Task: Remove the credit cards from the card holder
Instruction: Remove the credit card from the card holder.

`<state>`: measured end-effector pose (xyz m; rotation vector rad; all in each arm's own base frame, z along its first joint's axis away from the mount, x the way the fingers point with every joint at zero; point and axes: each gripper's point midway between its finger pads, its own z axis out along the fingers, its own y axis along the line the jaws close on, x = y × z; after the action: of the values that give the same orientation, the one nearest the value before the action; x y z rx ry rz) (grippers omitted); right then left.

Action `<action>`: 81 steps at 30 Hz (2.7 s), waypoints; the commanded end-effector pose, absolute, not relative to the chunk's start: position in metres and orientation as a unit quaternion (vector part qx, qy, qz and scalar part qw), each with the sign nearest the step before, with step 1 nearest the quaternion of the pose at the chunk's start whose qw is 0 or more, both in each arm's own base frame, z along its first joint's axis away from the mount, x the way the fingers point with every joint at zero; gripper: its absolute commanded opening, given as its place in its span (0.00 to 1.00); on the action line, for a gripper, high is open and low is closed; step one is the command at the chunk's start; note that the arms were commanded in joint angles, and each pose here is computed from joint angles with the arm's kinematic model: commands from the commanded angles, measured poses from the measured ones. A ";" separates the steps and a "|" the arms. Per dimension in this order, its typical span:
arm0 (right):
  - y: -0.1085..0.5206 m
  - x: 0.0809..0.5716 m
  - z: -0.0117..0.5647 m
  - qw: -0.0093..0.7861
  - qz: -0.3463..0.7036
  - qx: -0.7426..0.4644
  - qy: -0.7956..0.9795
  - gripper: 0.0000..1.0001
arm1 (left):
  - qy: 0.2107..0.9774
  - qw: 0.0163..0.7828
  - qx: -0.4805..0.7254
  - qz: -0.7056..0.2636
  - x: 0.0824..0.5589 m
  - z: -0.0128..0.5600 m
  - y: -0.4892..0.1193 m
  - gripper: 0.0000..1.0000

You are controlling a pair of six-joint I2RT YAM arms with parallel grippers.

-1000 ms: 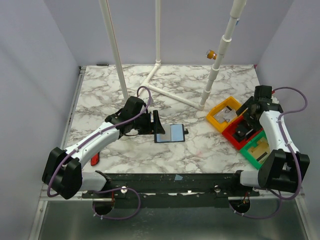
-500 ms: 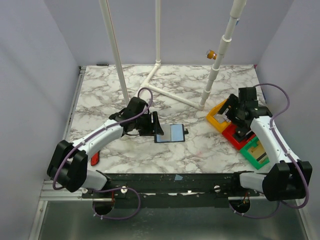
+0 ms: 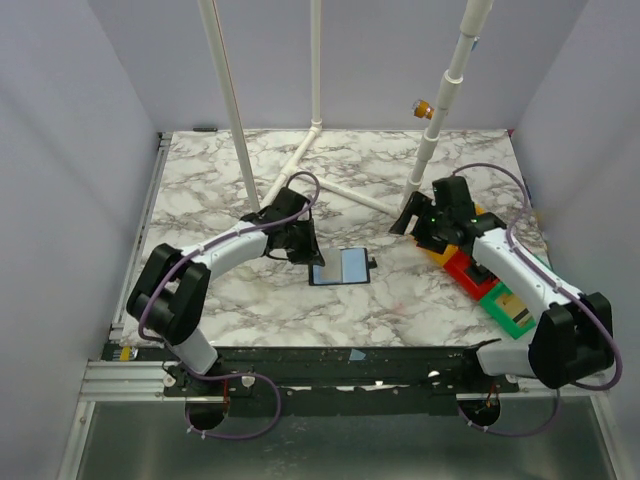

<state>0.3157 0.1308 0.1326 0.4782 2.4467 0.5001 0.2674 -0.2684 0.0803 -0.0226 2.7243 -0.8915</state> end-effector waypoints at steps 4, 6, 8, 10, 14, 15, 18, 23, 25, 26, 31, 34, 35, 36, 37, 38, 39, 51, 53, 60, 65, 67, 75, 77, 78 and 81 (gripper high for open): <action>0.196 0.310 0.116 0.267 0.240 0.130 0.924 0.86 | 0.950 0.145 -0.025 -0.274 0.291 0.065 -0.266 0.00; 0.207 0.308 0.109 0.259 0.244 0.121 0.926 0.86 | 0.953 0.143 -0.028 -0.267 0.293 0.059 -0.265 0.00; 0.215 0.306 0.105 0.254 0.248 0.114 0.928 0.86 | 0.956 0.142 -0.030 -0.256 0.293 0.054 -0.261 0.00; 0.222 0.305 0.101 0.251 0.251 0.107 0.929 0.86 | 0.957 0.142 -0.031 -0.249 0.294 0.050 -0.260 0.00; 0.233 0.304 0.091 0.240 0.252 0.096 0.933 0.86 | 0.958 0.139 -0.030 -0.247 0.296 0.044 -0.261 0.00; 0.236 0.304 0.089 0.238 0.253 0.094 0.933 0.86 | 0.959 0.137 -0.030 -0.247 0.296 0.042 -0.262 0.00; 0.242 0.305 0.083 0.233 0.252 0.089 0.935 0.86 | 0.959 0.135 -0.029 -0.247 0.297 0.040 -0.263 0.00; 0.251 0.304 0.073 0.224 0.250 0.080 0.938 0.86 | 0.959 0.134 -0.028 -0.248 0.298 0.041 -0.263 0.00; 0.254 0.304 0.071 0.222 0.250 0.076 0.940 0.86 | 0.958 0.135 -0.028 -0.250 0.297 0.043 -0.264 0.00; 0.255 0.303 0.070 0.221 0.250 0.075 0.940 0.86 | 0.958 0.136 -0.028 -0.252 0.298 0.045 -0.264 0.00; 0.261 0.302 0.062 0.214 0.249 0.071 0.942 0.86 | 0.955 0.145 -0.027 -0.256 0.298 0.055 -0.265 0.00; 0.264 0.302 0.059 0.211 0.249 0.068 0.943 0.86 | 0.955 0.143 -0.025 -0.257 0.299 0.055 -0.266 0.00; 0.265 0.302 0.058 0.211 0.248 0.068 0.943 0.86 | 0.955 0.143 -0.025 -0.257 0.299 0.055 -0.266 0.00; 0.266 0.301 0.058 0.211 0.248 0.066 0.943 0.86 | 0.955 0.142 -0.024 -0.258 0.299 0.054 -0.266 0.00; 0.266 0.302 0.059 0.212 0.247 0.065 0.943 0.86 | 0.955 0.139 -0.023 -0.259 0.298 0.054 -0.268 0.00; 0.266 0.301 0.059 0.212 0.246 0.065 0.944 0.86 | 0.955 0.138 -0.022 -0.261 0.298 0.054 -0.268 0.00; 0.266 0.301 0.061 0.214 0.245 0.065 0.944 0.86 | 0.955 0.138 -0.022 -0.260 0.298 0.053 -0.269 0.00; 0.264 0.300 0.062 0.218 0.240 0.066 0.944 0.86 | 0.958 0.129 -0.017 -0.254 0.299 0.045 -0.275 0.00; 0.264 0.300 0.058 0.215 0.239 0.067 0.945 0.86 | 0.960 0.125 -0.017 -0.250 0.298 0.041 -0.276 0.00; 0.263 0.297 0.045 0.206 0.232 0.069 0.948 0.86 | 0.961 0.120 -0.023 -0.247 0.296 0.033 -0.276 0.00; 0.262 0.295 0.038 0.200 0.231 0.071 0.950 0.86 | 0.962 0.114 -0.018 -0.246 0.292 0.029 -0.281 0.00; 0.262 0.294 0.036 0.198 0.229 0.071 0.950 0.86 | 0.963 0.111 -0.016 -0.247 0.290 0.027 -0.284 0.00; 0.261 0.292 0.029 0.191 0.226 0.073 0.952 0.86 | 0.962 0.106 -0.010 -0.249 0.291 0.026 -0.293 0.00; 0.261 0.293 0.030 0.193 0.226 0.073 0.952 0.86 | 0.962 0.106 -0.009 -0.251 0.292 0.026 -0.295 0.00; 0.260 0.293 0.030 0.194 0.225 0.072 0.952 0.86 | 0.962 0.106 -0.008 -0.252 0.292 0.027 -0.296 0.00; 0.259 0.294 0.032 0.199 0.220 0.071 0.952 0.85 | 0.962 0.104 -0.006 -0.254 0.292 0.027 -0.300 0.00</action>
<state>0.2999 0.2631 0.0455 0.2008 2.6369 0.6661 0.2944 -0.2952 0.0345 -0.0300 2.8105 -0.7628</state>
